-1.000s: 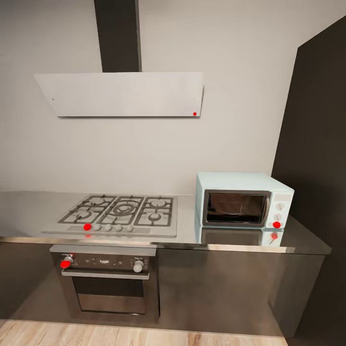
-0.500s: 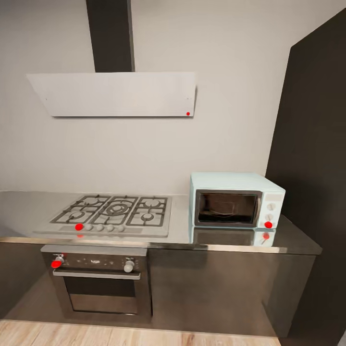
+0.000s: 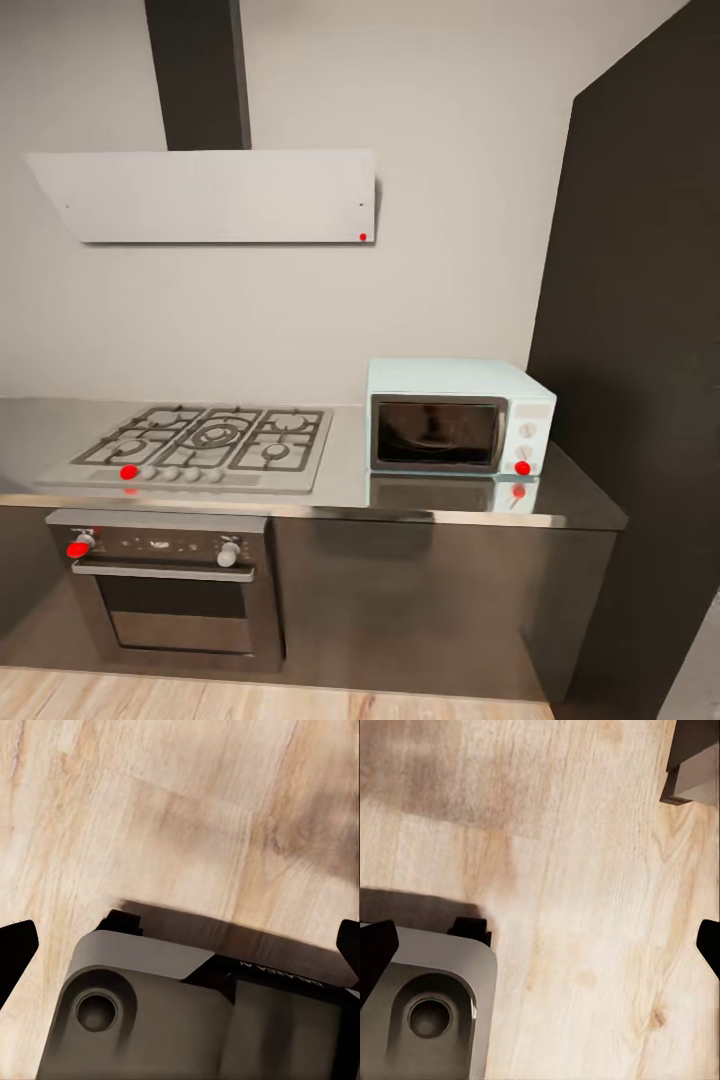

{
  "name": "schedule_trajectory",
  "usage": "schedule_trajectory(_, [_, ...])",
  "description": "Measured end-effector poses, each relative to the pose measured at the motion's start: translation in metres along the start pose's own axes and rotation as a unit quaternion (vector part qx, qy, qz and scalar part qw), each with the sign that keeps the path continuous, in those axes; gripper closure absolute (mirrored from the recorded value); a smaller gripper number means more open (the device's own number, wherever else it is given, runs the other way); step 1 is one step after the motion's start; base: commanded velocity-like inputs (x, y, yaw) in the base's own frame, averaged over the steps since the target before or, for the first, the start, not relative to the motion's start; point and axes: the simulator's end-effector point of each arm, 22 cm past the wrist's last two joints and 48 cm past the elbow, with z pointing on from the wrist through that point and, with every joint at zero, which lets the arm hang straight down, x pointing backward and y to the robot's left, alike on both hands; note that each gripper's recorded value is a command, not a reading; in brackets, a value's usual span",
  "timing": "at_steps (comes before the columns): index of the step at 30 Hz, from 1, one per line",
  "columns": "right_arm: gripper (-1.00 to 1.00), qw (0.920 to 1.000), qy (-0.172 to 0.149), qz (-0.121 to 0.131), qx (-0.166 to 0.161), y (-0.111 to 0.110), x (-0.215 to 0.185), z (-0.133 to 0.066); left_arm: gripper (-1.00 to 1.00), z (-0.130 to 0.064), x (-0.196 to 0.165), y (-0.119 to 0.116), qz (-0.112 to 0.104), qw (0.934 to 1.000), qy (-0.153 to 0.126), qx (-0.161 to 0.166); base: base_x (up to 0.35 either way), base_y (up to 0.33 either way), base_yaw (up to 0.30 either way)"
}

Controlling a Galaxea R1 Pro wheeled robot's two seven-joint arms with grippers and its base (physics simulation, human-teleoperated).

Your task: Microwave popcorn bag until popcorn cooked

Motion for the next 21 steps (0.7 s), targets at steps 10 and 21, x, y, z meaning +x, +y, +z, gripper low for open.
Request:
schedule_trajectory(10, [-1.00,1.0000,-0.001,0.006,-0.001,0.0025,-0.0005,0.0001,-1.00,0.0000,-0.0001,0.0001,0.000,1.0000,0.000,0.000,0.000,-0.156,-0.074])
schedule_trajectory(21, [-1.00,1.0000,-0.001,0.006,0.000,0.0014,-0.0002,0.0000,-1.00,0.0000,-0.0003,0.0001,-0.001,1.0000,0.000,0.000,0.000,-0.001,-0.137])
